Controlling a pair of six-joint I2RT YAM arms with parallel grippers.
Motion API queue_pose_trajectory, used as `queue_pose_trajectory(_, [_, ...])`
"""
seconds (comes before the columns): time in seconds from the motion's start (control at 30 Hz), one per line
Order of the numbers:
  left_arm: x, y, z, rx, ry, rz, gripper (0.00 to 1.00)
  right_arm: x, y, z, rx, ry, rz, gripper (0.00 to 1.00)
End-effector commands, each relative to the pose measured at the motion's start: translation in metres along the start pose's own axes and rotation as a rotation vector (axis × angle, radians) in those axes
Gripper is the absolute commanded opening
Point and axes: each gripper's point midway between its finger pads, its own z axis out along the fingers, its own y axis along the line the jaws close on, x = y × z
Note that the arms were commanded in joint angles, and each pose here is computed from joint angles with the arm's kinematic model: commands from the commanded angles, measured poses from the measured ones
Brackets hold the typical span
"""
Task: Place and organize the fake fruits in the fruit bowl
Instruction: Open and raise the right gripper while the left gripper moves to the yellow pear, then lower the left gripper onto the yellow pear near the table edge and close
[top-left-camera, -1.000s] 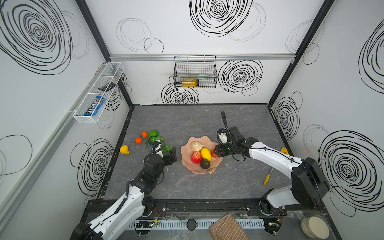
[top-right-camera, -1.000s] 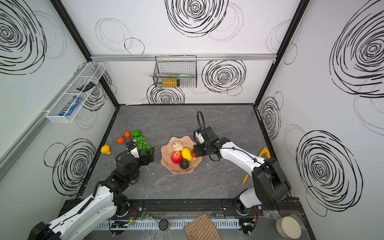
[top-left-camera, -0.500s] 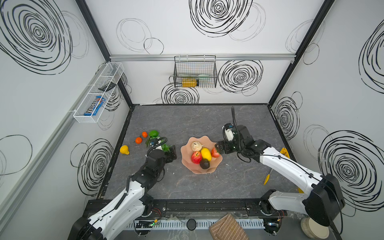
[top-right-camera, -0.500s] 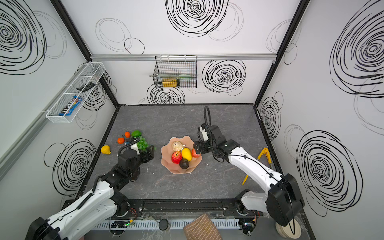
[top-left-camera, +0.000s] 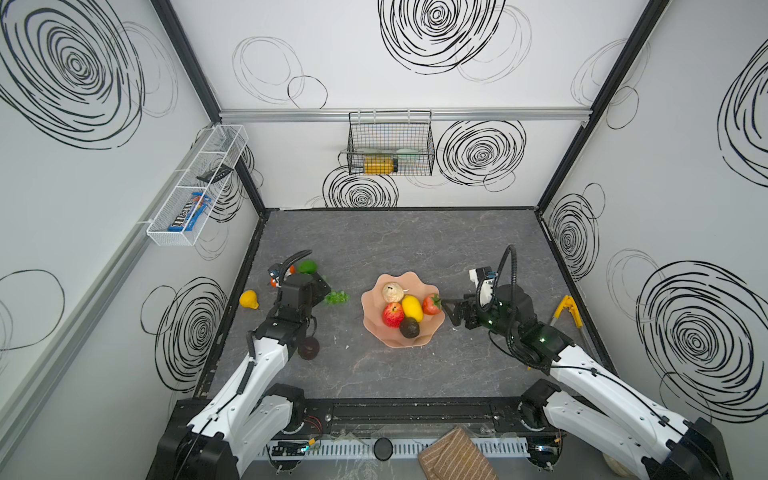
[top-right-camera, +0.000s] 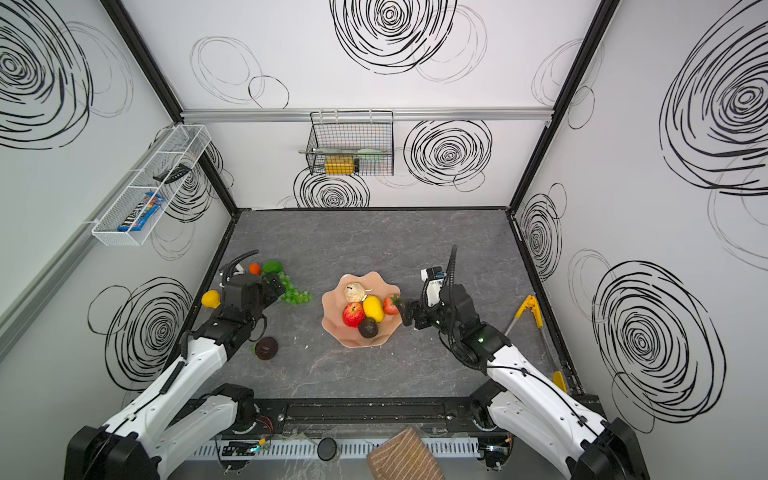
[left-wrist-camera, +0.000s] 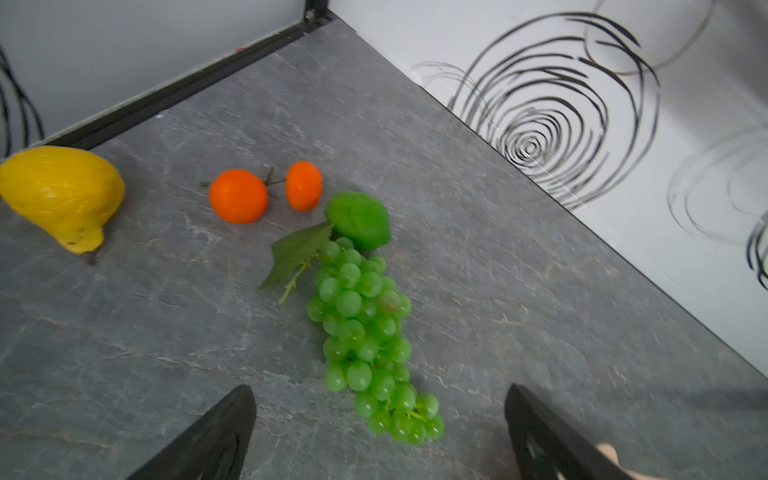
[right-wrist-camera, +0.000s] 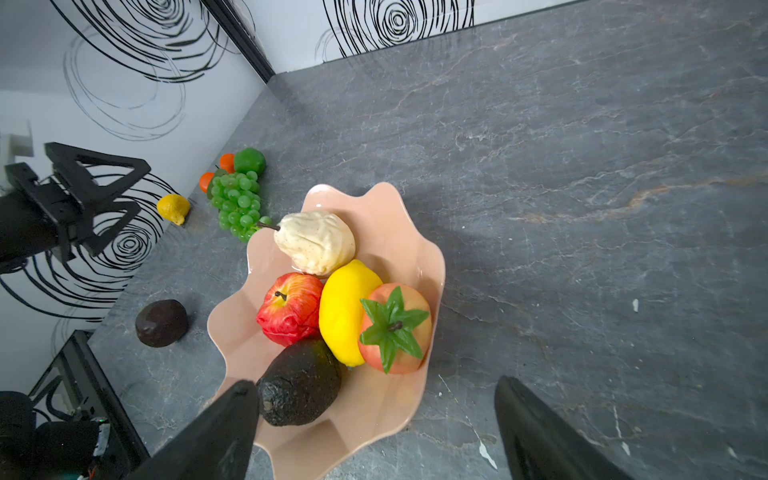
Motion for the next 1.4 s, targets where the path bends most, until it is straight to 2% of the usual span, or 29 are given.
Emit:
queue_pose_trajectory(0.0, [-0.029,0.005,0.009,-0.076,-0.099,-0.097,0.97,-0.008,0.006,-0.002,-0.042,-0.039,0.017,0.93])
queue_pose_trajectory(0.23, [-0.065,0.052,0.035,-0.366,-0.199,-0.119,0.97,0.009,0.01,-0.007,-0.091,-0.005,0.024,0.94])
queue_pose_trajectory(0.43, [-0.076,0.1,0.05,-0.488,-0.196,-0.172,0.97,0.015,0.009,-0.002,-0.086,0.04,0.009,0.94])
queue_pose_trajectory(0.77, [-0.082,0.146,0.079,-0.572,-0.134,-0.19,1.0,0.019,0.012,0.009,-0.109,0.072,0.083,0.96])
queue_pose_trajectory(0.93, [-0.079,0.157,0.095,-0.587,-0.089,-0.178,0.97,0.024,0.009,0.01,-0.094,0.088,0.088,0.96])
queue_pose_trajectory(1.37, [-0.067,0.182,0.116,-0.598,-0.015,-0.244,0.9,0.033,0.004,0.013,-0.076,0.114,0.1,0.96])
